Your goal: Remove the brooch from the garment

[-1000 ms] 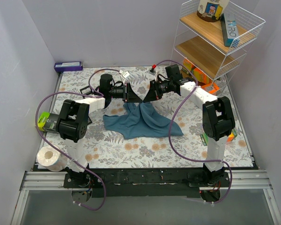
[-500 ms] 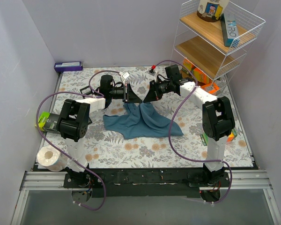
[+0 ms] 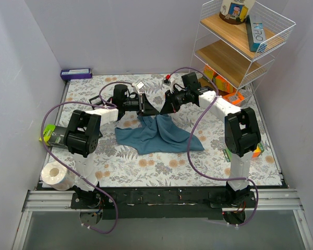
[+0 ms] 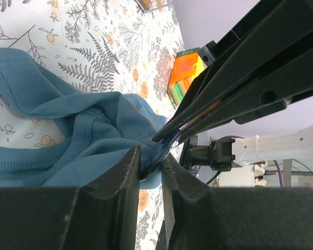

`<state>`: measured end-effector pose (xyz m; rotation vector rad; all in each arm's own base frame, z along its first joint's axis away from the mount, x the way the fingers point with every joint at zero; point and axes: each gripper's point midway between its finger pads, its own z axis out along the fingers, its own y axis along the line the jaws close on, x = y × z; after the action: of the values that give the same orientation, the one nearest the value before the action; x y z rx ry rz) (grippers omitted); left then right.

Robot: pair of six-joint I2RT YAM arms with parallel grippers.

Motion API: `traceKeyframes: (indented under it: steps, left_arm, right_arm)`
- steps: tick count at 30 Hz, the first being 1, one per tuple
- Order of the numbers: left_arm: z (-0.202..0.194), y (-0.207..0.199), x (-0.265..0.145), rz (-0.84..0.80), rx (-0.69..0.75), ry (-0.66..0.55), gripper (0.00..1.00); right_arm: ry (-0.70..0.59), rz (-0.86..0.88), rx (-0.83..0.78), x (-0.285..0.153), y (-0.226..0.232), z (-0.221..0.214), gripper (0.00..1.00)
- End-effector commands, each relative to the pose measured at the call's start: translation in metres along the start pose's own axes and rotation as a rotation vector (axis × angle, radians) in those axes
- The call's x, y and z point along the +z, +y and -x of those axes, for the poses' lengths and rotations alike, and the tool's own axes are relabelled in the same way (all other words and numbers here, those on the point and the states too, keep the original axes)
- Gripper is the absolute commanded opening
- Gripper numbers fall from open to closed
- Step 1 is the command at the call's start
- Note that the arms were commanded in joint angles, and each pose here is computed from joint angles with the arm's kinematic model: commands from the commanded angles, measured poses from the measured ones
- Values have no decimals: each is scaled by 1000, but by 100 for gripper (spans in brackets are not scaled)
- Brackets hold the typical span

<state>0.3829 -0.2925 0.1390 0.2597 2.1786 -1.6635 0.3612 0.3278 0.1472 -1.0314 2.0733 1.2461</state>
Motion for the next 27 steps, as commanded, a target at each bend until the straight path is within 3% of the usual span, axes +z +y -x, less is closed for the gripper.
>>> traceKeyframes:
  steps: [1,15,27]
  left_arm:
    - [38,6,10,134,-25,-150,15]
    - [75,27,11,308,-135,-273,15]
    - [110,14,-2,282,-175,-369,25]
  right_arm:
    - [-19,166,-149,-1,75,29,1]
    - [7,156,-174,4,93,25,1]
    - [29,180,-190,10,100,21,1]
